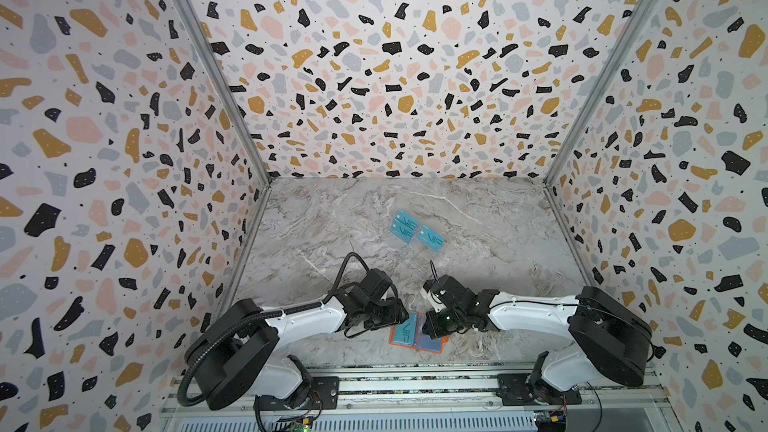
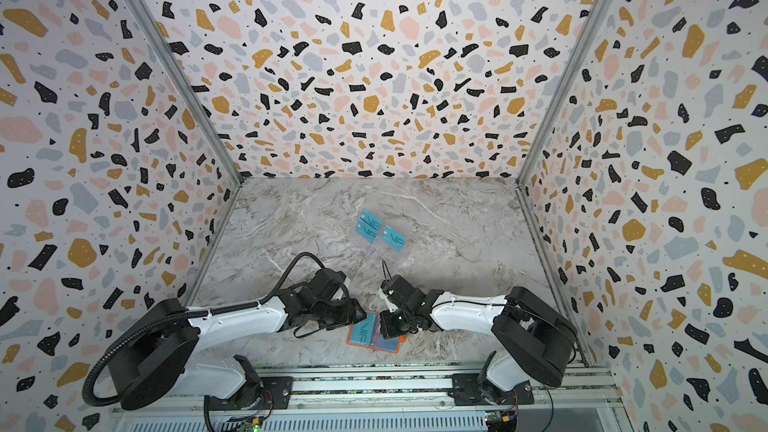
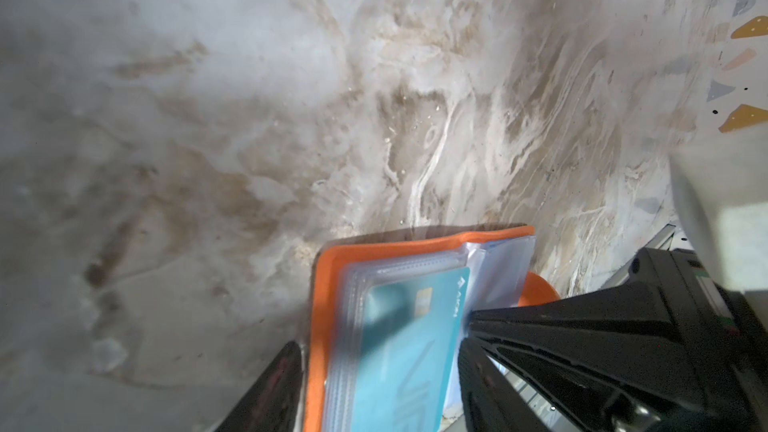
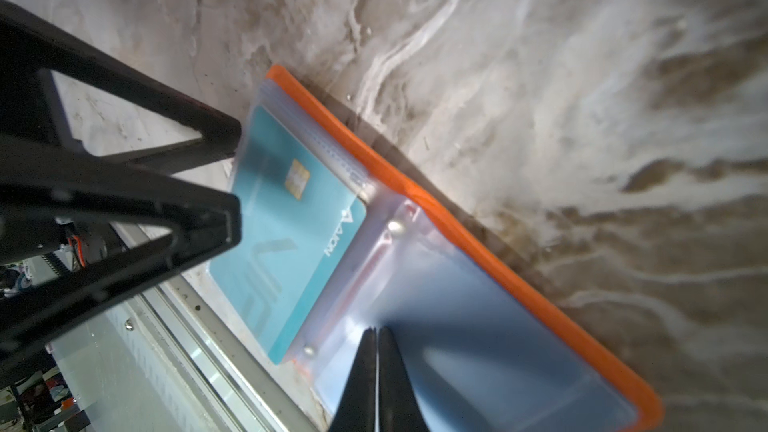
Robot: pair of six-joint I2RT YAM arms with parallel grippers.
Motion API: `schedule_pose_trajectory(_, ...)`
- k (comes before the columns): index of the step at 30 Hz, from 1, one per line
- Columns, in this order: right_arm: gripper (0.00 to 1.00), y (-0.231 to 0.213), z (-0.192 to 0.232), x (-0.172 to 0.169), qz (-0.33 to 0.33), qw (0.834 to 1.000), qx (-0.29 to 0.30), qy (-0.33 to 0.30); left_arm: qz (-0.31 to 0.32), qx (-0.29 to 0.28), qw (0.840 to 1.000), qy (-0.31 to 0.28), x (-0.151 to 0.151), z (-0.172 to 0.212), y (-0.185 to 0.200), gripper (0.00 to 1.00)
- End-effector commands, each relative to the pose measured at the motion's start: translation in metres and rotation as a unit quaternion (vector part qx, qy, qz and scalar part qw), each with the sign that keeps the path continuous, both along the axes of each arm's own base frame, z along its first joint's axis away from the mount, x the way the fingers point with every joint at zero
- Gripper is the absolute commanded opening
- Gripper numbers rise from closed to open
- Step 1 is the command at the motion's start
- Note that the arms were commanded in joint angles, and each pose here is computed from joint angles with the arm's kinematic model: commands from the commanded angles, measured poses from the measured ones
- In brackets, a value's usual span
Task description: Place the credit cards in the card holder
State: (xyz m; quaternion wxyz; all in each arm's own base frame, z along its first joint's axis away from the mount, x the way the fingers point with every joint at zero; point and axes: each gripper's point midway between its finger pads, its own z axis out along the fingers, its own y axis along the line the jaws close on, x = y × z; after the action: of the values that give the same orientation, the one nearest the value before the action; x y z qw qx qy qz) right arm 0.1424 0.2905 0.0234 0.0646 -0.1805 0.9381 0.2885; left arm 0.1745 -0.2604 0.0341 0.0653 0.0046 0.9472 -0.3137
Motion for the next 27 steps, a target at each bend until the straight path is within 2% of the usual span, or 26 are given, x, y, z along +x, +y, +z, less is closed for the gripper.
schedule_pose_trajectory(1, 0.08, -0.026, -0.026, -0.005, -0.010, 0.998, -0.055, 0.007, -0.010, -0.028, 0.999, 0.018, -0.007, 0.005, -0.008, 0.62)
schedule_pose_trajectory(13, 0.08, -0.027, -0.026, -0.004, -0.012, 0.999, -0.042, 0.002, -0.006, -0.141, 0.990, 0.001, -0.003, 0.057, -0.033, 0.61)
schedule_pose_trajectory(18, 0.08, -0.024, -0.023, -0.002, -0.011, 0.999, -0.036, -0.002, -0.001, -0.140, 0.990, 0.008, -0.007, 0.053, -0.030, 0.60)
schedule_pose_trajectory(22, 0.08, -0.024, -0.022, -0.002, -0.011, 0.999, -0.032, -0.004, 0.007, -0.191, 0.981, 0.011, -0.008, 0.065, -0.038, 0.59)
schedule_pose_trajectory(25, 0.08, -0.024, -0.021, -0.003, -0.011, 0.999, -0.030, -0.005, 0.005, -0.198, 0.980, 0.007, -0.009, 0.071, -0.039, 0.59)
schedule_pose_trajectory(27, 0.08, -0.023, -0.019, -0.002, -0.011, 1.000, -0.027, -0.008, 0.001, -0.163, 0.987, 0.005, -0.010, 0.063, -0.034, 0.58)
